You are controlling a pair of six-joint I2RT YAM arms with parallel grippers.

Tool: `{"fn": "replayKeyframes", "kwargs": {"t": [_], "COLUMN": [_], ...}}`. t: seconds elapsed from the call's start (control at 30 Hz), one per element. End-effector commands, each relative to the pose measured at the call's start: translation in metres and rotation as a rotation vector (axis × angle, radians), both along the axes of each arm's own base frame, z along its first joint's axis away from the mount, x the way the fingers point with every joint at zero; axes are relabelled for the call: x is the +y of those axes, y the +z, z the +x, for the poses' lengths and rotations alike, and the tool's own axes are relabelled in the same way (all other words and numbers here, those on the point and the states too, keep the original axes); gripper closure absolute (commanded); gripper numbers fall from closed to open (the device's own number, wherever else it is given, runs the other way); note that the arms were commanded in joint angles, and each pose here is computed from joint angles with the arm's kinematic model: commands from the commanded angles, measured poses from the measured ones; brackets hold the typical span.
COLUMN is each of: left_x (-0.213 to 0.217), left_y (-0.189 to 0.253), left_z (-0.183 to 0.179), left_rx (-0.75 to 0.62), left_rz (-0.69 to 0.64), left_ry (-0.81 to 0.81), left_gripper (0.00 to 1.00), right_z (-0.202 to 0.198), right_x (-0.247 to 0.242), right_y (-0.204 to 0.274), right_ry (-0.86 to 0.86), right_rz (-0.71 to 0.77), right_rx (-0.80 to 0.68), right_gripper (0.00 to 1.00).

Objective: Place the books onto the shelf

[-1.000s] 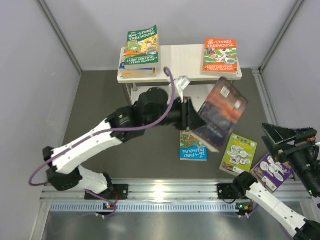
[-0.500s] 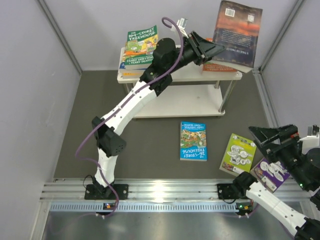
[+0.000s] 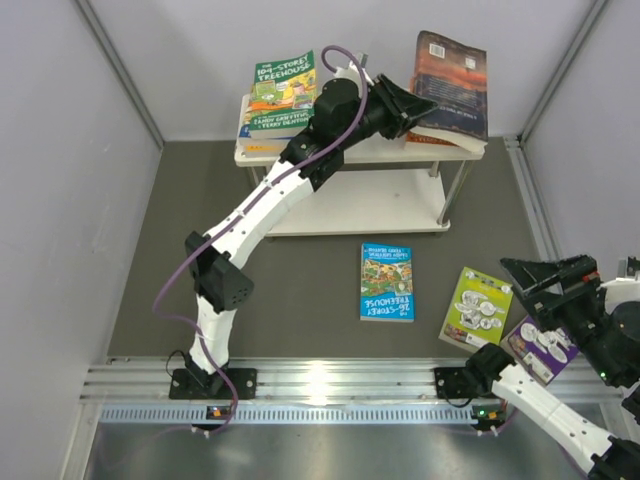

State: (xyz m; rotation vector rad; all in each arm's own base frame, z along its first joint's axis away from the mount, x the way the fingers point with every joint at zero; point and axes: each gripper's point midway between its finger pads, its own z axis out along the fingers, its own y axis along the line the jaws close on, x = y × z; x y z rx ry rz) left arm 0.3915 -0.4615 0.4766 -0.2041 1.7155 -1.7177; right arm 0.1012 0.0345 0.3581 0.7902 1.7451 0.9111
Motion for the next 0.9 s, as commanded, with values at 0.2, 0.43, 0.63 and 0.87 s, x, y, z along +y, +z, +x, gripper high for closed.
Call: {"fn": "replayKeyframes", "kwargs": {"t": [0.2, 0.43, 0.63, 0.87], "left_x": [0.012, 0.011, 0.020, 0.028], "left_y": [0.027, 0.013, 0.021, 0.022], "left_z": [0.004, 0.011, 0.011, 0.009], "left_rx": [-0.070, -0.041, -0.071, -0.072], "left_rz": [-0.036, -0.008, 0.009, 0.041], "left_ry": [0.062, 0.077, 0.117, 0.141], "left_gripper": [0.87, 0.53, 0.27, 0.22], "right_z": [-0.001, -0.003, -0.005, -0.007], "right_x": [-0.009, -0.011, -0.013, -0.015], "right_y": [-0.006, -0.009, -0.010, -0.011], "right_ry": [-0.020, -0.019, -0.022, -0.021], "right_rz": [-0.014, -0.015, -0.002, -0.001], "right_rx": [-0.005, -0.001, -0.004, -0.001], "right_gripper": [0.00, 0.00, 0.00, 0.00]}}
